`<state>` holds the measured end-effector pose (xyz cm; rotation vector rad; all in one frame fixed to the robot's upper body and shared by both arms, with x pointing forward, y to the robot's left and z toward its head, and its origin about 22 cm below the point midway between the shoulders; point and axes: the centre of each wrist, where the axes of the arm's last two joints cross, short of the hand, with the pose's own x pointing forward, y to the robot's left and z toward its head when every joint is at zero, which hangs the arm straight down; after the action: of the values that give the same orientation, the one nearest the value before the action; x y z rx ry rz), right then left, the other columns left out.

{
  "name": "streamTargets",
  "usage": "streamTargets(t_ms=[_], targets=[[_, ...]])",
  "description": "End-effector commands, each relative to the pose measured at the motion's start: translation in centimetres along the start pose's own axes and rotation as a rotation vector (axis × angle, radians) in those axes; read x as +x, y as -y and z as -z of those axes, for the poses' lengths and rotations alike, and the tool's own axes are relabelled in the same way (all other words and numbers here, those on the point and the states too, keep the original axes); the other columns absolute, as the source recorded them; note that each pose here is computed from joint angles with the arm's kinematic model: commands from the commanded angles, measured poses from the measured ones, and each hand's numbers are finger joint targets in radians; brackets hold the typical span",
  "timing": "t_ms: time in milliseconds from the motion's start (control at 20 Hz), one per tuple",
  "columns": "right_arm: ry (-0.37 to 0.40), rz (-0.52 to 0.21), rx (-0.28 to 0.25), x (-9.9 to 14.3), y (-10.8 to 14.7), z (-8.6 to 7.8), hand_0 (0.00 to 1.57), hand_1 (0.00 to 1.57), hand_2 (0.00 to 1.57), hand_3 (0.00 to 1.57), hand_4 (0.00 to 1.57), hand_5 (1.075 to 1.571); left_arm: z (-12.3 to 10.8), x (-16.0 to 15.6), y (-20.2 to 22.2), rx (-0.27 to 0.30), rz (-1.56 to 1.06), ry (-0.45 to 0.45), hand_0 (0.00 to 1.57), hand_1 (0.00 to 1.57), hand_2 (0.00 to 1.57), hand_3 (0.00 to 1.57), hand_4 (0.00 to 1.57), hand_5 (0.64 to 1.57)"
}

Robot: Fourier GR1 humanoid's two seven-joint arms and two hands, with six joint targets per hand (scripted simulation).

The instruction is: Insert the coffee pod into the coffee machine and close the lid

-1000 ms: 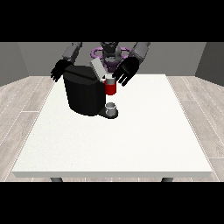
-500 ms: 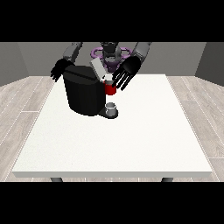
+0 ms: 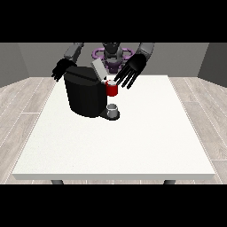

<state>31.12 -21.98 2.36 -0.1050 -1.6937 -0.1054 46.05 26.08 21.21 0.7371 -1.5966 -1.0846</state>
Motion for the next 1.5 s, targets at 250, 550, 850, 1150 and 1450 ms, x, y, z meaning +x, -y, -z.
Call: streamTargets(t_ms=[250,550,850,1150,1450], targets=[[-0.087,0.029,-0.035,-2.4,1.4,-1.8,0.00,0.00,0.00,0.00,0.39,1.571,-0.2,0.2,4.5,-0.069,-0.079,-0.018,0.00,0.00,0.00,0.00,0.00,1.571],[-0.140,0.028,-0.094,-4.1,3.2,-3.7,0.00,0.00,0.00,0.00,0.37,1.571,-1.4,-1.8,8.5,-0.036,-0.428,-0.066,0.00,0.00,0.00,0.00,0.00,1.571],[-0.156,-0.080,-0.083,-3.7,5.9,-4.3,0.00,0.00,0.00,0.00,0.36,1.571,-5.0,-3.9,17.0,-0.038,-0.795,-0.062,0.00,0.00,0.00,0.00,0.00,1.571],[-0.120,-0.028,0.068,-0.3,3.0,-3.4,0.00,0.00,0.00,0.00,0.26,1.571,-9.0,-7.9,19.6,-0.002,-0.961,-0.185,0.00,0.00,0.00,0.00,0.14,1.571],[-0.067,-0.050,0.095,1.2,6.3,-1.6,0.00,0.00,0.00,0.00,0.00,1.571,-9.0,-5.2,21.8,-0.044,-1.054,-0.148,0.00,0.00,0.00,0.00,0.00,1.571]])
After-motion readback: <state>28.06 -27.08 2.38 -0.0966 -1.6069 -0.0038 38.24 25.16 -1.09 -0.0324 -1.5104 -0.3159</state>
